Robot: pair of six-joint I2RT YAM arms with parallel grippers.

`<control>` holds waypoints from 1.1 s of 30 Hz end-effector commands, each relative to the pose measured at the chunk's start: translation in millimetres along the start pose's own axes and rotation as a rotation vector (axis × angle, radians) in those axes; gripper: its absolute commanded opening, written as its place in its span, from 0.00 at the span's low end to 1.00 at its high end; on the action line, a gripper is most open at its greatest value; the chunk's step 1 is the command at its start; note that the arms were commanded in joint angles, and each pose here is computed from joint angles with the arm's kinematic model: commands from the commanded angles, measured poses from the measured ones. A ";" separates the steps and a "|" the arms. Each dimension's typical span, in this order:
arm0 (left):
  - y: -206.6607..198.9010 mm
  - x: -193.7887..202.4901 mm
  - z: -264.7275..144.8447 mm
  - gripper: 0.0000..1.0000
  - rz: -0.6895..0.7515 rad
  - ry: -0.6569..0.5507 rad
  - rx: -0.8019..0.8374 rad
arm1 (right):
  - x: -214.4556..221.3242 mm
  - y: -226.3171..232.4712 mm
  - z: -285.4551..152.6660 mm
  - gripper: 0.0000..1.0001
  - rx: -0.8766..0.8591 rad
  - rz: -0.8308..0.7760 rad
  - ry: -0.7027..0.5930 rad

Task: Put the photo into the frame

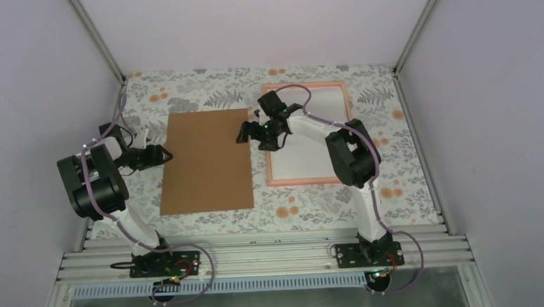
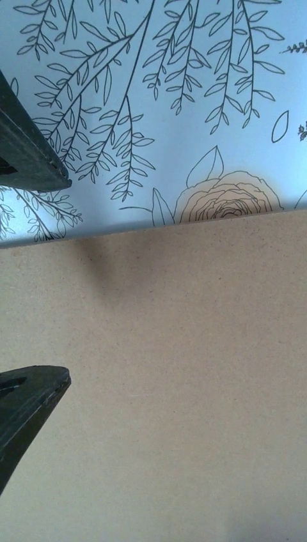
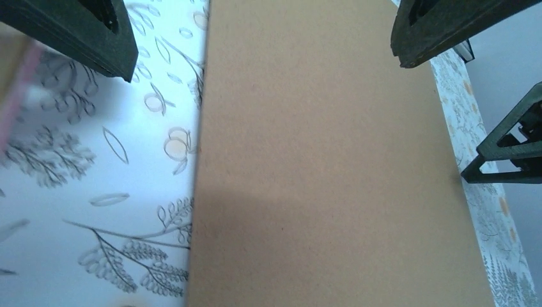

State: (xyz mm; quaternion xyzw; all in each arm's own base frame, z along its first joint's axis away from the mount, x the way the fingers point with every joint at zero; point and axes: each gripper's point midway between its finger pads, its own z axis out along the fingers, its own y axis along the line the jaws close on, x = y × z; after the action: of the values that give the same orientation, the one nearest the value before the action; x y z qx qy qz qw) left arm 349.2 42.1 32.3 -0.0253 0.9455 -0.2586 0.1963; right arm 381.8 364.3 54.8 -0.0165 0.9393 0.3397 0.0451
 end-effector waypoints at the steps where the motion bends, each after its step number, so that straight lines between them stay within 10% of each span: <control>1: 5.3 7.7 -1.4 0.69 0.005 0.029 -0.027 | 11.8 2.7 -17.8 0.99 0.027 -0.002 -0.017; 15: -9.2 38.3 43.9 0.66 0.034 0.167 0.015 | 44.0 -14.8 73.2 0.96 -0.005 0.099 0.180; 33: -65.8 26.5 36.9 0.54 0.057 0.105 0.286 | 0.0 113.0 -53.4 0.84 -0.251 -0.236 -0.058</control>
State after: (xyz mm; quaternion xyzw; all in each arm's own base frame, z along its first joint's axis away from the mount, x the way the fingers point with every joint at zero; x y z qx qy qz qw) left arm 375.0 23.2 28.7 0.0415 0.9349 -0.2675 0.2295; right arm 378.5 389.3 77.6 -0.0440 0.9293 0.3644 0.0414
